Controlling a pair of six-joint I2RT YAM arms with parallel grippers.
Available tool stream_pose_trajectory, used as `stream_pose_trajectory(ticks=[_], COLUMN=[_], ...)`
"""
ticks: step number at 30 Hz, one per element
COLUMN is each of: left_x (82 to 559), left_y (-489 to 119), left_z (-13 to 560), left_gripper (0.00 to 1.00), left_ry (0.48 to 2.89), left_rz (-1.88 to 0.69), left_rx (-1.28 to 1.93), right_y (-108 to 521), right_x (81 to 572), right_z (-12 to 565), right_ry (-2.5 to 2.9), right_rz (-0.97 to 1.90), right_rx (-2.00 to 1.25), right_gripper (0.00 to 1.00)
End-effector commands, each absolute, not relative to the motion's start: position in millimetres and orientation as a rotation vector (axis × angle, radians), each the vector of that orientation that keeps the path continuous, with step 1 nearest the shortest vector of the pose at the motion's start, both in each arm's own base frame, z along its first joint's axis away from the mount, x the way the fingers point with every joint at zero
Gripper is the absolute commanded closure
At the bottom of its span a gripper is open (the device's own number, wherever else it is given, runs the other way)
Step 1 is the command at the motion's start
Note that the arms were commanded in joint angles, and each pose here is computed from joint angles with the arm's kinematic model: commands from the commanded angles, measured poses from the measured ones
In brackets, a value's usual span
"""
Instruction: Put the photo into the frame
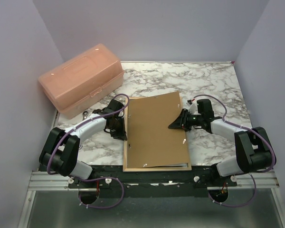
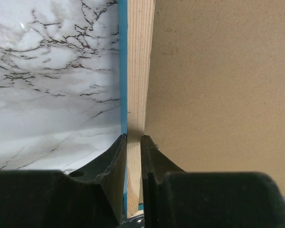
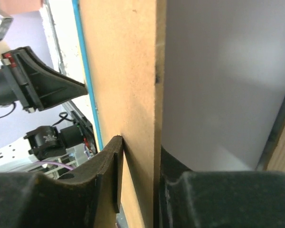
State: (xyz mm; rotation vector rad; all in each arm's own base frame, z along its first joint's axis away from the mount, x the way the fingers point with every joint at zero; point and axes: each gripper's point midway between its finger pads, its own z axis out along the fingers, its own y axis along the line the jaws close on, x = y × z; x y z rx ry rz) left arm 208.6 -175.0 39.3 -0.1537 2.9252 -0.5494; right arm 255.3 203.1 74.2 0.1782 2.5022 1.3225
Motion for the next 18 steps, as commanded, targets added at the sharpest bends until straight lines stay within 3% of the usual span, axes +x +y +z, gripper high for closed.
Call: stream_pose_trajectory(ticks=[1, 9, 18], left_x=[226, 226, 224], left_y=[-199, -198, -201], left_z=[54, 57, 55], left_gripper=[0.81, 0.79, 0.79], left_ry=[2.852, 2.846, 2.848], left_rz=[-0.672, -0.666, -0.689], left_rx=[-0.109, -0.105, -0.097], right_y=[200, 209, 220], right_x=[238, 238, 229], right_z=[42, 41, 43], right_ry=[2.657, 2.684, 2.668], right_rz=[1.124, 1.069, 1.153], right_rx=[0.137, 0.093, 0.164], right_gripper=[0.67, 0.5, 0.46])
